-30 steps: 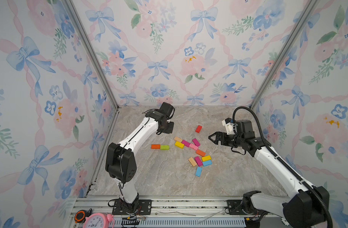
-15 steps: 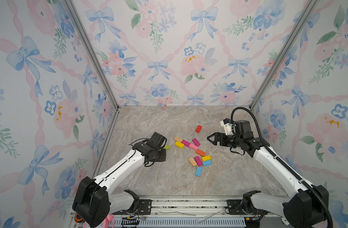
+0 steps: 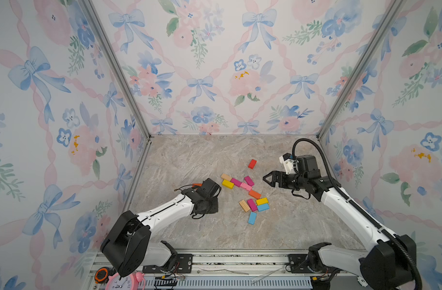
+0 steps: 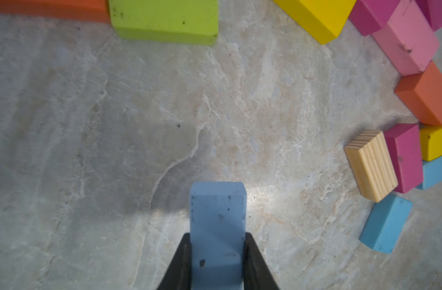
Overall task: Assemble the number 7 with building blocks
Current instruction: Place the building block at the center of the board.
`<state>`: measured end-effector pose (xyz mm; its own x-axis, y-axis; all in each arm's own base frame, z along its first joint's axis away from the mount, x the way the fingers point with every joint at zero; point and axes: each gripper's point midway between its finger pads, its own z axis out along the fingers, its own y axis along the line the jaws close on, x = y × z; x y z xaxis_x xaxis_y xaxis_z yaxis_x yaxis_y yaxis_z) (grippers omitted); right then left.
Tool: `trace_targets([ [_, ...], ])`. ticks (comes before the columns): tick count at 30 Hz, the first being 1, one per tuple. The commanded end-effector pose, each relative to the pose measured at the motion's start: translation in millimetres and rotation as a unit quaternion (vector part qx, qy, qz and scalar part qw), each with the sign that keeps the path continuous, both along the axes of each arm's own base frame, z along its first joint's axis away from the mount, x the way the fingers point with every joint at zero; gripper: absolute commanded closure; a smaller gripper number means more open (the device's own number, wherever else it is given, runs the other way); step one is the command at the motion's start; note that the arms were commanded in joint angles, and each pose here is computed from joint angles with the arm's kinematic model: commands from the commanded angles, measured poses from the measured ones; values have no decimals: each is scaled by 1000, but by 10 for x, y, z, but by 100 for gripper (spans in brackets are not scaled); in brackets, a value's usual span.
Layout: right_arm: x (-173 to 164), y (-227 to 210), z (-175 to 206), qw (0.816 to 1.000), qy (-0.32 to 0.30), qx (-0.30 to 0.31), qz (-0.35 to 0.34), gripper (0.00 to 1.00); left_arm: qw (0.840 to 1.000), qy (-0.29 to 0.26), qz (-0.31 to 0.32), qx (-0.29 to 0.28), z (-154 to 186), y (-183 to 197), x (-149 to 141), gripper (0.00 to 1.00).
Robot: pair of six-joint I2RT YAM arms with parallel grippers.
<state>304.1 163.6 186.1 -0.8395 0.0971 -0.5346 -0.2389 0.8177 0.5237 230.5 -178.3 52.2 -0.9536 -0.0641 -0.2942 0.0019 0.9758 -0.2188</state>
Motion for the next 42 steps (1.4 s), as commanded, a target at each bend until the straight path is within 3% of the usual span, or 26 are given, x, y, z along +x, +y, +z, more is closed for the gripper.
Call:
trace_targets([
  [1, -47, 19, -35, 1000, 2, -4, 7, 3, 1000, 0, 11, 11, -103, -11, 46, 81],
  [21, -56, 4, -130, 1000, 9, -12, 8, 3, 999, 30, -7, 42, -418, -179, 22, 73],
  [33, -61, -3, -135, 1000, 8, -13, 7, 3, 999, 30, -7, 40, -408, -177, 9, 48],
  [42, -67, -10, -132, 1000, 8, -15, 6, 3, 999, 23, -6, 38, -352, -156, 3, 36],
])
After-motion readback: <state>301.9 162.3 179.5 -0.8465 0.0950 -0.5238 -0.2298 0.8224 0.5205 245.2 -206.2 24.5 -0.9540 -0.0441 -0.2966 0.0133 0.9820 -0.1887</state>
